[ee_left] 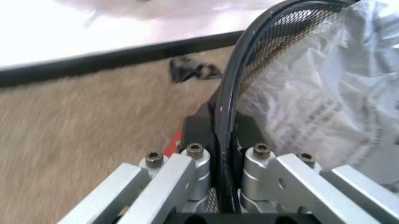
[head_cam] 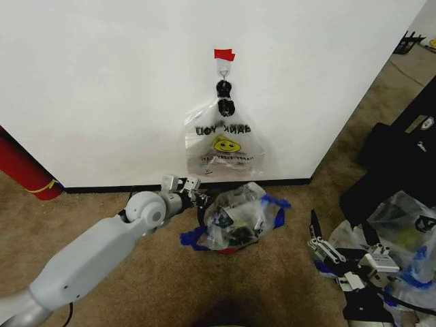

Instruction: Pick up the garbage bag from the wall and place it over the trash bin.

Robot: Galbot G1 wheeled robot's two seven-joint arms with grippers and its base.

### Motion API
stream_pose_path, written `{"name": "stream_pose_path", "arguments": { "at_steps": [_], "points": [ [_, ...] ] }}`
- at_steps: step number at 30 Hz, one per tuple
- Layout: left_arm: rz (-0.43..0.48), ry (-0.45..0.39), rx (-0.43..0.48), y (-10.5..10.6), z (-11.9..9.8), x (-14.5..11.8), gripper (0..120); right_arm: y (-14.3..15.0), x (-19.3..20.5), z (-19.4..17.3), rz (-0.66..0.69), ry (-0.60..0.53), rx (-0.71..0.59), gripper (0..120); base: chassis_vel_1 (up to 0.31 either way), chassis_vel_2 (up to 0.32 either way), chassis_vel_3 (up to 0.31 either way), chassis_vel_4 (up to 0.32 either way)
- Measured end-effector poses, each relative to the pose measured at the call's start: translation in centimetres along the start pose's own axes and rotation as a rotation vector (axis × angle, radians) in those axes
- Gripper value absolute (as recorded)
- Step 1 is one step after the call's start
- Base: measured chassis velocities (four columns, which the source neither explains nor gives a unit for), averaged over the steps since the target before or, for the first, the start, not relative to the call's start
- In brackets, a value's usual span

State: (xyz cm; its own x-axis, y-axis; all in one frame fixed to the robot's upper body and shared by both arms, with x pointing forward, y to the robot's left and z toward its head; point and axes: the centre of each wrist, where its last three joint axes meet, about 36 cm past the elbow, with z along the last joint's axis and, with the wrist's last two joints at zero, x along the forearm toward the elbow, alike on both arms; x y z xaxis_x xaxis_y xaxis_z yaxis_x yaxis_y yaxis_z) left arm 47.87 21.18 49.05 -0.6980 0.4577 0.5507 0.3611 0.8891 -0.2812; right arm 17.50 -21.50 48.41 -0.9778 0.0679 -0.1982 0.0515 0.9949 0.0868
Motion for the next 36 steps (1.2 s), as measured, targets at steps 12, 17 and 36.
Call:
{"name": "stream_pose_path", "arguments": {
  "at_steps": [12,17,36],
  "points": [
    [-0.106,-0.058,0.231,-1.1,4.9,3.2,3,0.1,-0.6,-0.1,-0.001,0.016,-0.003,100,0.0,0.0,0.0,0.0],
    [-0.179,-0.152,0.287,-2.3,6.7,3.8,3,0.1,-0.7,-0.1,-0.011,0.025,0.007,100,0.0,0.0,0.0,0.0],
    [-0.264,-0.147,0.3,-5.8,10.0,4.8,3,0.1,-0.7,-0.1,-0.011,0.037,0.015,100,0.0,0.0,0.0,0.0]
  ]
}}
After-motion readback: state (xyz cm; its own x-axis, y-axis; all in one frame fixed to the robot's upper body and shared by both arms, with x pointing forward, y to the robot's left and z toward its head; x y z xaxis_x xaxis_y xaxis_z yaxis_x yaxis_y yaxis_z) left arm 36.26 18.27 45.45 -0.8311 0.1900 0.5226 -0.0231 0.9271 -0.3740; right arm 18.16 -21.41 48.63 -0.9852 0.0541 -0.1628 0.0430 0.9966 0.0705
